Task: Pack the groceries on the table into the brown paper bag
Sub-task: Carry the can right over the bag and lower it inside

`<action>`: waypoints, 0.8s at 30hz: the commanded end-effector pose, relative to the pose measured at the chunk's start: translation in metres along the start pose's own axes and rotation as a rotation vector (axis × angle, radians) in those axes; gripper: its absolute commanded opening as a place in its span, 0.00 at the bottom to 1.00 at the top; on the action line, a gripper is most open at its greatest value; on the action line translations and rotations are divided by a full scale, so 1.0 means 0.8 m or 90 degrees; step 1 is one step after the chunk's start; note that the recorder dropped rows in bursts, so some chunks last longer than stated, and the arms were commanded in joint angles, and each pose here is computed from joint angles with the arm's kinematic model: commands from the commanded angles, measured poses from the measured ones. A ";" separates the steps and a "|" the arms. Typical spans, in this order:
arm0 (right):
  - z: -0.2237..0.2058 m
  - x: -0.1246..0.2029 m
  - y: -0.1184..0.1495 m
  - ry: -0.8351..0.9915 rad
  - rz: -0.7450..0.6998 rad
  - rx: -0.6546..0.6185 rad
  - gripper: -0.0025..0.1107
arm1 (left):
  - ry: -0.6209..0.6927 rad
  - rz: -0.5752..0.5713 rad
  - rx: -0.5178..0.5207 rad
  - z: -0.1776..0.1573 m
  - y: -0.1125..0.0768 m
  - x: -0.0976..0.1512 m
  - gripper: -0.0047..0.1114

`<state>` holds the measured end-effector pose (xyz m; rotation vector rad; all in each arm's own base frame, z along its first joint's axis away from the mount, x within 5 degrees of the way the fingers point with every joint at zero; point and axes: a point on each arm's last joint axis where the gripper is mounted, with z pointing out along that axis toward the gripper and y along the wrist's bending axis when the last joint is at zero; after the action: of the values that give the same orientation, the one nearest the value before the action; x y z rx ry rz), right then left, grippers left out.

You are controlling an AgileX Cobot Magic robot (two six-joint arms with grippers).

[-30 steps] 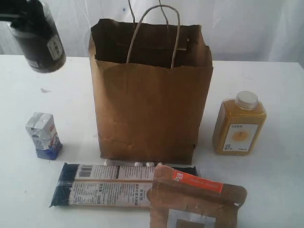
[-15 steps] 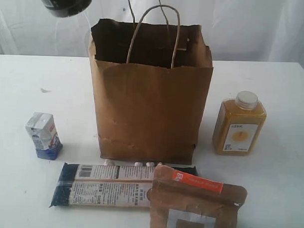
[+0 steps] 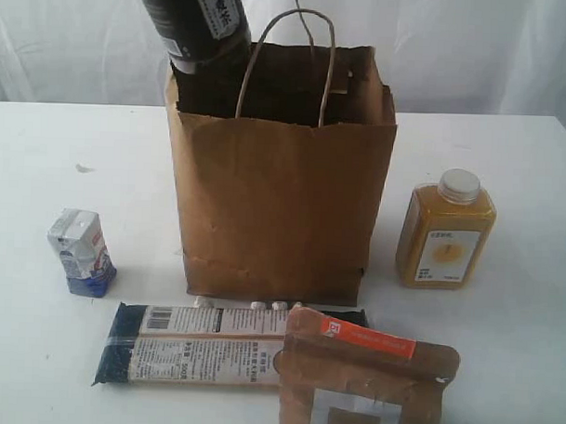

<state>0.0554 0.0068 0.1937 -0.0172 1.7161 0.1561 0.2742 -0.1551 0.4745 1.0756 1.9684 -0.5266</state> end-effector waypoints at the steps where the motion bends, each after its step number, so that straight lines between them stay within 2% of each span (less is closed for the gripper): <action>1: 0.000 0.001 0.000 -0.006 0.004 0.003 0.02 | -0.027 0.012 0.007 0.009 -0.005 -0.010 0.04; 6: 0.000 0.001 0.000 -0.006 0.004 0.003 0.02 | -0.006 0.006 0.030 0.033 -0.005 -0.007 0.04; 18: 0.000 0.001 0.000 -0.006 0.004 0.003 0.02 | 0.034 0.028 0.083 0.090 -0.020 -0.003 0.04; 24: 0.000 0.001 0.000 -0.006 0.005 0.002 0.02 | 0.056 0.018 0.096 0.108 -0.015 0.003 0.04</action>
<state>0.0554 0.0068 0.1937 -0.0172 1.7161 0.1561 0.3041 -0.2145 0.4165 1.2490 2.0464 -0.5863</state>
